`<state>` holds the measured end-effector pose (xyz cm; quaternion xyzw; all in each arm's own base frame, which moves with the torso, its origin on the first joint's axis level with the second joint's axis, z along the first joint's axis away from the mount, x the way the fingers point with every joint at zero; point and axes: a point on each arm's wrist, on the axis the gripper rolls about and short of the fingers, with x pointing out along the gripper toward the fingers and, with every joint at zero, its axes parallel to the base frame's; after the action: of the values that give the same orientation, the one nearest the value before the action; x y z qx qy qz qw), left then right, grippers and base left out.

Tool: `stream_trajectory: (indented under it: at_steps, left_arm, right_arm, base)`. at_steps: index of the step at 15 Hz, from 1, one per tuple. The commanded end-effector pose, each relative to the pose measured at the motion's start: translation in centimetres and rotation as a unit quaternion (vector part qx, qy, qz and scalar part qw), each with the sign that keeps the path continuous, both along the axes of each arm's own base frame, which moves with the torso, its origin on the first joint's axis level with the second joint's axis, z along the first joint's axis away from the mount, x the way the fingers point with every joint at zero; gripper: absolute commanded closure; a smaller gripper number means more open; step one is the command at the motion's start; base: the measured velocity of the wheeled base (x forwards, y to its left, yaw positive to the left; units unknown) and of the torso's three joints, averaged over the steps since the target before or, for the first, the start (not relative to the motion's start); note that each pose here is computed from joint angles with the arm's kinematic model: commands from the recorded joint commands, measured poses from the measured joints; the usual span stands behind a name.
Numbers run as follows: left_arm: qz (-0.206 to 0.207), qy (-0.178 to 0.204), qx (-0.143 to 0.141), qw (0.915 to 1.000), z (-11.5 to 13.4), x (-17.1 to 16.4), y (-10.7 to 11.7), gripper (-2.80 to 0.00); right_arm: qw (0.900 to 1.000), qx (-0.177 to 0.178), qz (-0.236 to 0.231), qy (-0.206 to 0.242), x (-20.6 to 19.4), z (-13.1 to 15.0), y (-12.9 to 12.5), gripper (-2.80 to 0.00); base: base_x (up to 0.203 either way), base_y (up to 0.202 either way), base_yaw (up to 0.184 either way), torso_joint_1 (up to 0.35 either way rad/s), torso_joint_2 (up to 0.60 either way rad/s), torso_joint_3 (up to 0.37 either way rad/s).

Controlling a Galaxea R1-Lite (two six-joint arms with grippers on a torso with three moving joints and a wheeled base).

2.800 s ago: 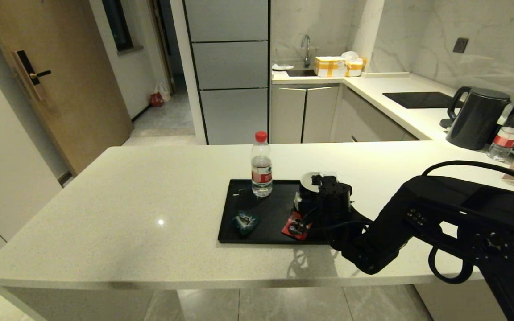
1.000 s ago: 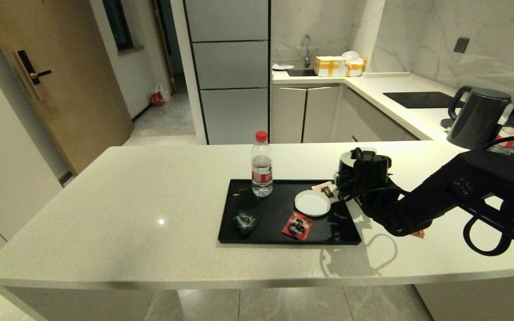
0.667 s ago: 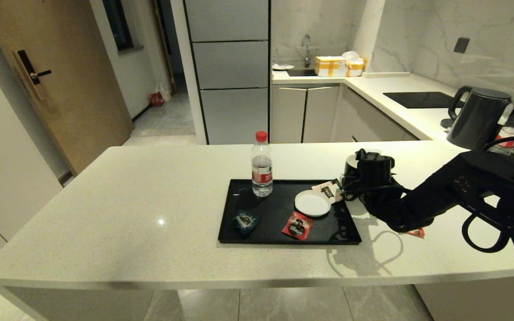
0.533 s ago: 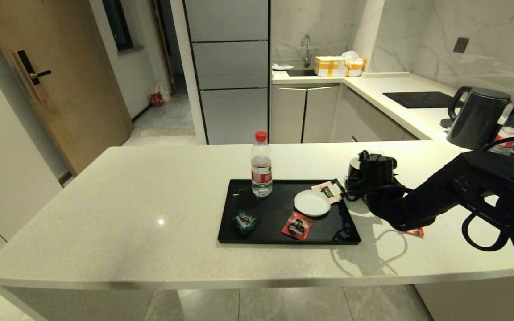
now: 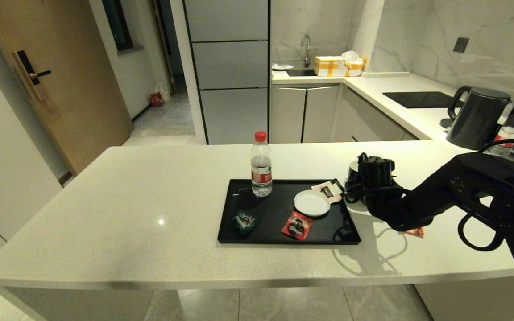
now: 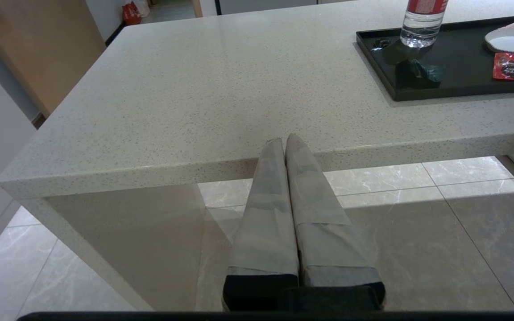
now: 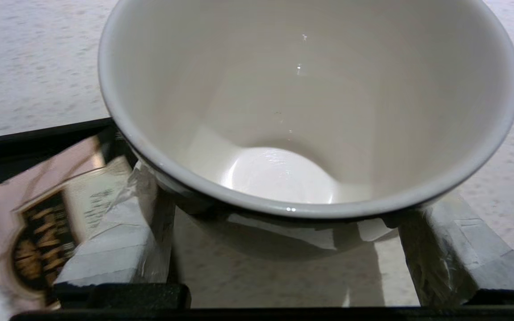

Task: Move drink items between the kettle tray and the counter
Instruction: Place it on the right

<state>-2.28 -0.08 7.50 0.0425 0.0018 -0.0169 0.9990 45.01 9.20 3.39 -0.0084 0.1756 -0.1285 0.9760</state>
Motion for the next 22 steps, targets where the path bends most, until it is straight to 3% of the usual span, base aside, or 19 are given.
stream_trajectory:
  at_steps: [1,13,14,22]
  left_arm:
    - [0.000,0.000,0.000,1.0000,0.00,0.00,0.00,0.00]
    - [0.000,0.000,0.000,1.0000,0.00,0.00,0.00,0.00]
    - [0.000,0.000,0.000,1.0000,0.00,0.00,0.00,0.00]
    - [0.000,0.000,0.000,1.0000,0.00,0.00,0.00,0.00]
  right_arm:
    - [1.000,0.000,-0.004,-0.001,0.11,-0.12,-0.22,0.00]
    - [1.000,0.000,-0.008,0.001,0.27,-0.39,-0.57,0.00]
    - [1.000,0.000,-0.007,0.001,0.25,-0.41,-0.52,-2.80]
    - [1.000,0.000,-0.008,0.001,0.25,-0.42,-0.58,-2.80]
  base:
    - [0.000,0.000,0.000,0.000,0.00,0.000]
    - [0.000,0.000,0.000,0.000,0.00,0.000]
    - [0.000,0.000,0.000,0.000,0.00,0.000]
    - [0.000,0.000,0.000,0.000,0.00,0.000]
